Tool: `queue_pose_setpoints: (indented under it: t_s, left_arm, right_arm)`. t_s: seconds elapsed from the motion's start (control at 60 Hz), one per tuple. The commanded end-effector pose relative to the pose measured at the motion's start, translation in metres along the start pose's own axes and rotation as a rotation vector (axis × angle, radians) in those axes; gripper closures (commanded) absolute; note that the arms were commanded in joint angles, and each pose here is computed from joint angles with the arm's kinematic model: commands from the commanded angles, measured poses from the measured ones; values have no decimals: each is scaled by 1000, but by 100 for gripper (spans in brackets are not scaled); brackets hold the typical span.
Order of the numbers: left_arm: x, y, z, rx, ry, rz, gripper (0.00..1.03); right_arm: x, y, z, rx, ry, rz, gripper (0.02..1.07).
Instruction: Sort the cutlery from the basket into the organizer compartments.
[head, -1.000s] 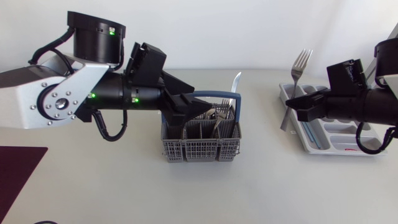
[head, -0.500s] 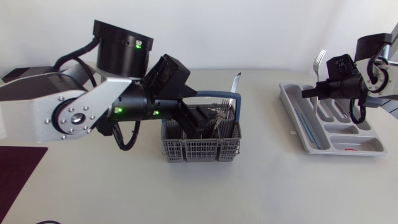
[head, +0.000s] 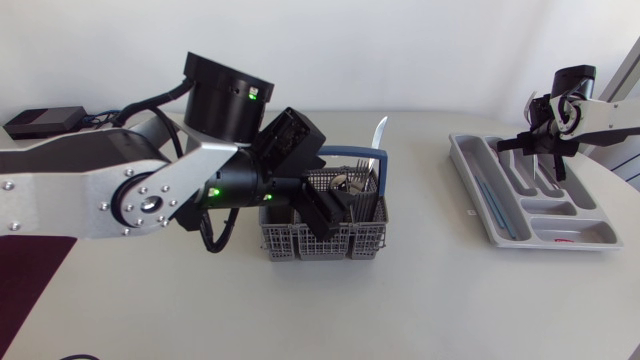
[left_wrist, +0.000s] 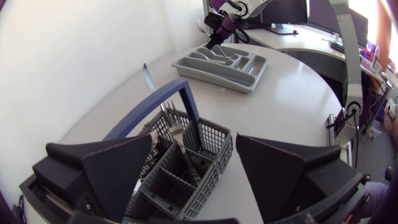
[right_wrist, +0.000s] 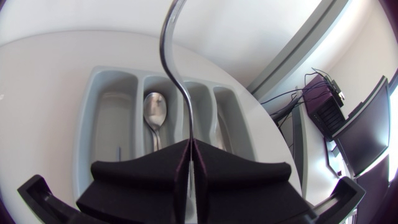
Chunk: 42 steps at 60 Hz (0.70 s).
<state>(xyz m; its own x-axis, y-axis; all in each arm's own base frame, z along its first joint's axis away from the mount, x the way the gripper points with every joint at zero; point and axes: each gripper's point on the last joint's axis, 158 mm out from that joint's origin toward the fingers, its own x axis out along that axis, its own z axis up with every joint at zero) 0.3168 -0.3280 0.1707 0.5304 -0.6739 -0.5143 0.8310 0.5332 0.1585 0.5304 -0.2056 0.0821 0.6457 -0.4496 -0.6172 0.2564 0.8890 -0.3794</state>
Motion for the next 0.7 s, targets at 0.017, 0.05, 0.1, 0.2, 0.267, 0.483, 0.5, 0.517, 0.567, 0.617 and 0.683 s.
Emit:
queue_pose_setpoints:
  t_s: [0.017, 0.05, 0.1, 0.2, 0.267, 0.483, 0.5, 0.517, 0.567, 0.617, 0.683]
  left_arm:
    - [4, -2, -2, 26, 17, -3, 10]
    - [4, -2, -2, 26, 19, -3, 10]
    - [5, -2, -3, 26, 22, -4, 10]
    - [4, -4, -3, 29, 23, -7, 10]
    - [4, -5, -3, 29, 25, -9, 10]
    - [2, -5, -2, 29, 24, -9, 10]
    - [2, -5, -3, 29, 27, -10, 10]
    - [2, -5, -3, 29, 25, -9, 10]
    - [2, -5, -3, 33, 25, -11, 10]
    - [2, -6, -4, 33, 26, -11, 10]
    - [0, -6, -3, 33, 25, -11, 10]
  right_arm:
    - [23, -16, -5, -4, 39, -40, 101]
    - [27, -20, -5, -2, 46, -54, 101]
    - [34, -25, -6, 2, 56, -75, 101]
    - [47, -30, -13, 0, 85, -97, 101]
    - [54, -32, -19, 0, 101, -110, 101]
    - [71, -31, -37, -10, 154, -119, 101]
    - [73, -30, -40, -12, 160, -120, 101]
    - [74, -30, -41, -12, 163, -121, 101]
    - [79, -28, -46, -14, 178, -117, 101]
    - [83, -26, -52, -15, 194, -114, 101]
    - [88, -27, -56, -17, 206, -117, 101]
